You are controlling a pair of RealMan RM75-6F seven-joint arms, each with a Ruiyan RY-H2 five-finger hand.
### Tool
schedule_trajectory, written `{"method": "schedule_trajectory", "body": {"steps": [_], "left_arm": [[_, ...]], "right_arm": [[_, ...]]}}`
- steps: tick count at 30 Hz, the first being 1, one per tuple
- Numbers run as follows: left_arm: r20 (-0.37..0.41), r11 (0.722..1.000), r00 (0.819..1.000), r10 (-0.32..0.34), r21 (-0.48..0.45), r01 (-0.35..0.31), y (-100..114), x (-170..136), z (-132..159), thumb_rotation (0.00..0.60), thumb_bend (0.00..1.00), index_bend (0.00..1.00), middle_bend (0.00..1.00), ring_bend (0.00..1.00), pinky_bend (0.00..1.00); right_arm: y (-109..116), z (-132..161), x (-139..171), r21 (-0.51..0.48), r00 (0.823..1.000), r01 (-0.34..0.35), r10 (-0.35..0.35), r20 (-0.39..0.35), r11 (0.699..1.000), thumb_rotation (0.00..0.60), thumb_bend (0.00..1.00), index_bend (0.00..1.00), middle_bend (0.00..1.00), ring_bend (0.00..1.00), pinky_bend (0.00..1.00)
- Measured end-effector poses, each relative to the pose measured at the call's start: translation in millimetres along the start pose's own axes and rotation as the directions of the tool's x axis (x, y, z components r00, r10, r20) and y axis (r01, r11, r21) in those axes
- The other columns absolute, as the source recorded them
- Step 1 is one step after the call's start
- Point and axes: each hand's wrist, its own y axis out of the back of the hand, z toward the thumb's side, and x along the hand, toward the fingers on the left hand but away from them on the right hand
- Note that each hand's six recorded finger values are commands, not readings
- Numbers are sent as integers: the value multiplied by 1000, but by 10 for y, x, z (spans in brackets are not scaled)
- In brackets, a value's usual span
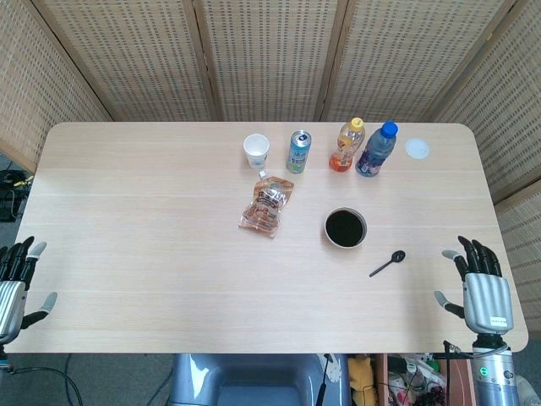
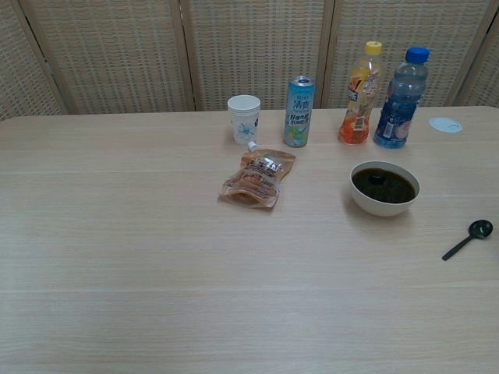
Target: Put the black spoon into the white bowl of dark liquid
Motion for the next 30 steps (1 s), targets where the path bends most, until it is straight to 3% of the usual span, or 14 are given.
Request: {"method": "schedule_trajectory", "body": {"steps": [18,23,30], "left_arm": [[18,1000,1000,12,-6,-12,9,1,32,600,334,0,0,0,0],[14,1000,1000,12,-2,-12,21,10,16,600,333,0,0,0,0],[10,1000,1000,21,8,-21,51,35,-7,600,333,0,0,0,0]], "right_arm": [[-6,41,-24,-19,1000,-3,3,-31,1000,600,213,307,195,111,174],[-12,108,-72,-35,997,-28,25,-68,999,600,214,307,216,123,268],[-38,262,-215,-35,984,-95,88,-152,995,600,216,307,300,267,457]]}}
